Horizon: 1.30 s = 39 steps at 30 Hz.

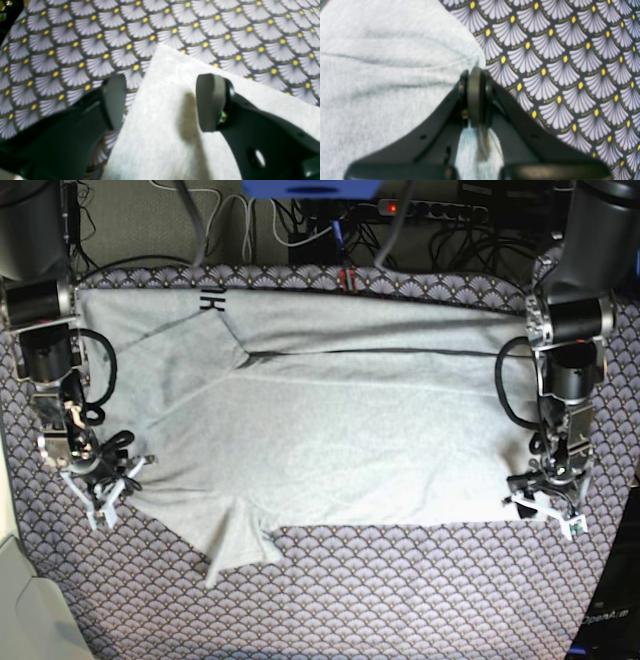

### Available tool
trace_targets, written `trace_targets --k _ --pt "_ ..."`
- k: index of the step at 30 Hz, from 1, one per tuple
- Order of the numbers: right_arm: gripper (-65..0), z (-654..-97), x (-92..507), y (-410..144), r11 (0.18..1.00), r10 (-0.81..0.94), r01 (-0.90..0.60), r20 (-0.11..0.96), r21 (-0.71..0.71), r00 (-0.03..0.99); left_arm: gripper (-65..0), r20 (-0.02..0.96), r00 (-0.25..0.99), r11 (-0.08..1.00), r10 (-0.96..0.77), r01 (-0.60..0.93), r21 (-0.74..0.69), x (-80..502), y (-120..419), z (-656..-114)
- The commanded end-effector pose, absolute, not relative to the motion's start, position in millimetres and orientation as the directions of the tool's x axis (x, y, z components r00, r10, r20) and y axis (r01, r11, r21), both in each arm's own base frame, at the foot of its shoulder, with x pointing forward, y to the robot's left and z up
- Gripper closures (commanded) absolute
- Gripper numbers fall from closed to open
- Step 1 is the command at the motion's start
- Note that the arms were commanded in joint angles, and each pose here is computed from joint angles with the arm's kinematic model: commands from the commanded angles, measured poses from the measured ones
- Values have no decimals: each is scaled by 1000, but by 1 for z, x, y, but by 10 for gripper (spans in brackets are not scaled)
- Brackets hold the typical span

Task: Fold the T-shirt properly
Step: 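Close both grippers on the shirt's opposite long edge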

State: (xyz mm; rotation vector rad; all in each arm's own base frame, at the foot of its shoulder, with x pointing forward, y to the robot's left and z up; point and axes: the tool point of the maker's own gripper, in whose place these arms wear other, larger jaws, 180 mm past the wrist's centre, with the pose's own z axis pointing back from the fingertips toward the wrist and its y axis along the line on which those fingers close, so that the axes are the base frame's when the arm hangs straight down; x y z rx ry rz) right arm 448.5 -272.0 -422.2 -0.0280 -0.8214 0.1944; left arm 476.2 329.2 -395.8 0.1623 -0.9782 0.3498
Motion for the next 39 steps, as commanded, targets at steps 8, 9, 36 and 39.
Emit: trace_targets --k 8,9,36,39 --pt "0 -417 449 -280 980 195 -158 726 -120 659 -427 874 443 931 199 -365 -26 493 337 -367" --pt "0 -417 449 -280 980 195 -158 725 -120 660 -427 874 443 931 199 -365 -26 493 337 -367" --pt "0 -417 449 -279 980 195 -159 723 -119 663 -427 886 422 920 195 -393 -15 477 345 -392" --pt "0 -418 448 -279 980 195 -159 722 -118 664 -427 883 427 919 193 -394 -10 475 346 -394"
